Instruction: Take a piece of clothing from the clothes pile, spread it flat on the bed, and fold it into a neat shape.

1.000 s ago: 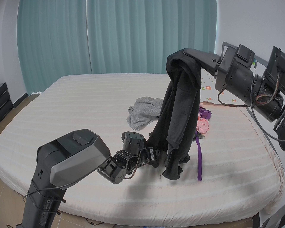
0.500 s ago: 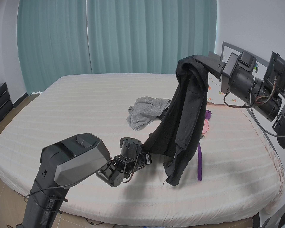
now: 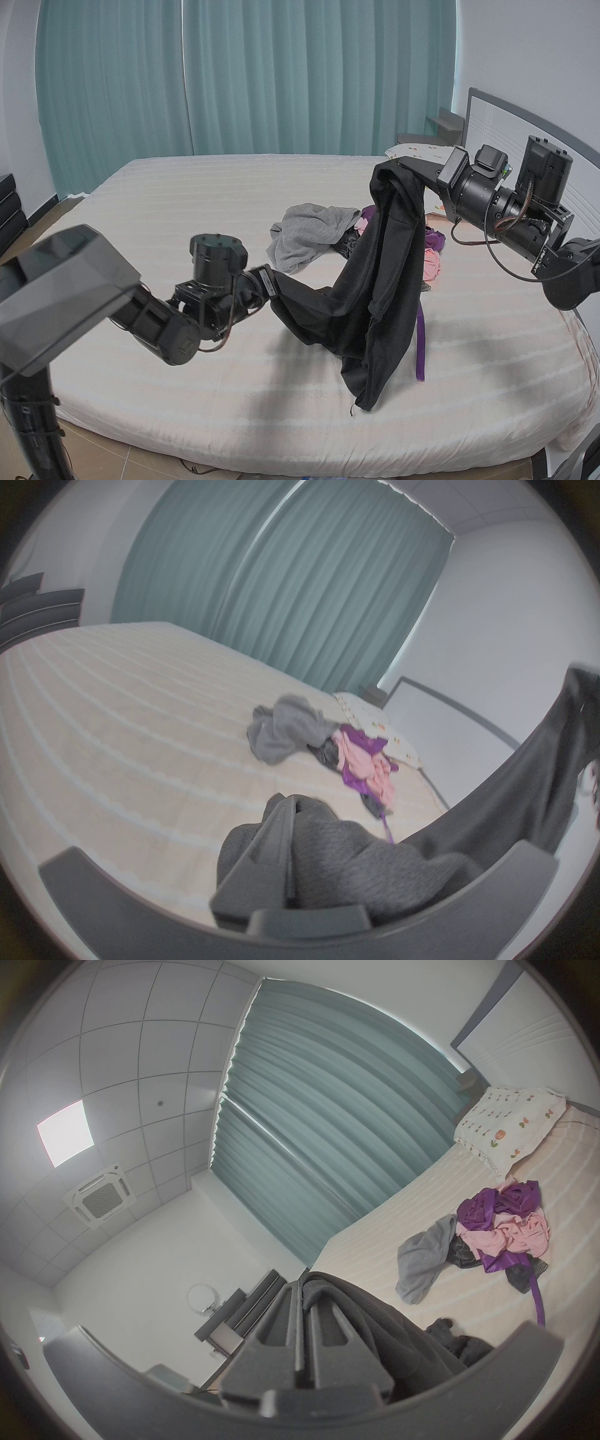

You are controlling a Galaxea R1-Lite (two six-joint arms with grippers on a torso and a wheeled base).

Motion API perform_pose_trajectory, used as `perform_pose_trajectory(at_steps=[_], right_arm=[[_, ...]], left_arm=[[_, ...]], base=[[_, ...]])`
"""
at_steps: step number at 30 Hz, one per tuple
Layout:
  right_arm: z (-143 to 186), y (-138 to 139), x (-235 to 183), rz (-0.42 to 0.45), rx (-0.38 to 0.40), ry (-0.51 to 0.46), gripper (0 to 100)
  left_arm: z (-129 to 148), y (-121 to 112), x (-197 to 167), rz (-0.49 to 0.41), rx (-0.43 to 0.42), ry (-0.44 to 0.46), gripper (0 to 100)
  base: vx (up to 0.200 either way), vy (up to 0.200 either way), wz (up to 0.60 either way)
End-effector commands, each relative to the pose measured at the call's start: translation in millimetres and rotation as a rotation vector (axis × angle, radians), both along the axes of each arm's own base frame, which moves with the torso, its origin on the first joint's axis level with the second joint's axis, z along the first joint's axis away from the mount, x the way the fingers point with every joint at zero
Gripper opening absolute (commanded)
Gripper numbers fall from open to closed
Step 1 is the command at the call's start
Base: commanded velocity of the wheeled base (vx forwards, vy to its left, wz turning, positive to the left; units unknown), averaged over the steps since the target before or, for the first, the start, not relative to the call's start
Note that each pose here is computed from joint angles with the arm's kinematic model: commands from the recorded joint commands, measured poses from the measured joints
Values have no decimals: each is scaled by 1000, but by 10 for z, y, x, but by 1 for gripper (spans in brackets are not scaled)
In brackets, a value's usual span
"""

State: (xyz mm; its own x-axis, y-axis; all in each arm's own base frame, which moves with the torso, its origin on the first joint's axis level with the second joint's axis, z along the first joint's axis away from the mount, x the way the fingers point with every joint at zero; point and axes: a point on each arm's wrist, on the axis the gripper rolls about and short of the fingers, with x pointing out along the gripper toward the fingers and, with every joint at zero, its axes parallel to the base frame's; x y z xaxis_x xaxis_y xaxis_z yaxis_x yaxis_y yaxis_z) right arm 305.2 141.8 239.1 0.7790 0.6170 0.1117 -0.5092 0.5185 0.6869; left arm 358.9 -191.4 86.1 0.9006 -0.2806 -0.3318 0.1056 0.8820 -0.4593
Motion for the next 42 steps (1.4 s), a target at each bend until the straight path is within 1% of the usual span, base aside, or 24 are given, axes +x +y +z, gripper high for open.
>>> perform_pose_trajectory(at_steps=[1, 3, 4, 6, 7, 8, 13, 17, 21, 23, 24, 25, 28, 29, 30, 31, 34, 38, 42], right_arm=[[85, -75, 82, -88, 44, -57, 0], [131, -108, -13, -83, 48, -65, 0], [81, -113, -51, -79, 41, -48, 0], [-155, -103, -82, -70, 4, 26, 0], [-155, -103, -82, -70, 4, 26, 0], [-402, -54, -94, -54, -27, 108, 0], [-755, 145, -92, -16, -44, 224, 0], [-825, 198, -146, 6, -24, 263, 0], [-856, 253, -183, 24, -19, 284, 0], [-899, 276, -213, 34, -27, 298, 0], [-899, 276, -213, 34, -27, 298, 0], [-941, 279, -219, 34, -33, 312, 0], [-1010, 279, -219, 33, -42, 334, 0], [-1010, 279, -219, 33, -42, 334, 0], [-1010, 279, -219, 33, -42, 334, 0], [-1089, 267, -229, 29, -51, 364, 0], [-1153, 261, -231, 26, -48, 395, 0], [-1238, 254, -191, 15, -57, 418, 0], [-1258, 260, -191, 16, -61, 425, 0]], left_arm=[[919, 370, -353, 101, -85, -135, 0], [919, 427, -394, 111, -86, -135, 0], [891, 430, -412, 109, -80, -127, 0], [802, 416, -446, 100, -66, -98, 0], [802, 416, -446, 100, -66, -98, 0], [679, 390, -514, 82, -46, -59, 0], [411, 258, -682, -14, -32, 6, 0], [284, 179, -783, -54, -52, 20, 0], [205, 167, -785, -58, -50, 32, 0], [97, 160, -759, -59, -50, 67, 0], [97, 160, -759, -59, -50, 67, 0], [58, 157, -746, -48, -74, 87, 0], [38, 153, -745, -40, -124, 108, 0], [38, 153, -745, -40, -124, 108, 0], [38, 153, -745, -40, -124, 108, 0], [10, 162, -778, -54, -148, 121, 0], [-17, 183, -805, -55, -161, 127, 0], [-74, 209, -848, -55, -159, 151, 0], [-102, 261, -821, -39, -159, 159, 0]], base=[[0, 0, 0], [0, 0, 0], [0, 0, 0], [0, 0, 0], [0, 0, 0], [0, 0, 0], [0, 0, 0], [0, 0, 0], [0, 0, 0], [0, 0, 0], [0, 0, 0], [0, 0, 0], [0, 0, 0], [0, 0, 0], [-200, 0, 0], [-200, 0, 0], [-200, 0, 0], [-200, 0, 0], [0, 0, 0]])
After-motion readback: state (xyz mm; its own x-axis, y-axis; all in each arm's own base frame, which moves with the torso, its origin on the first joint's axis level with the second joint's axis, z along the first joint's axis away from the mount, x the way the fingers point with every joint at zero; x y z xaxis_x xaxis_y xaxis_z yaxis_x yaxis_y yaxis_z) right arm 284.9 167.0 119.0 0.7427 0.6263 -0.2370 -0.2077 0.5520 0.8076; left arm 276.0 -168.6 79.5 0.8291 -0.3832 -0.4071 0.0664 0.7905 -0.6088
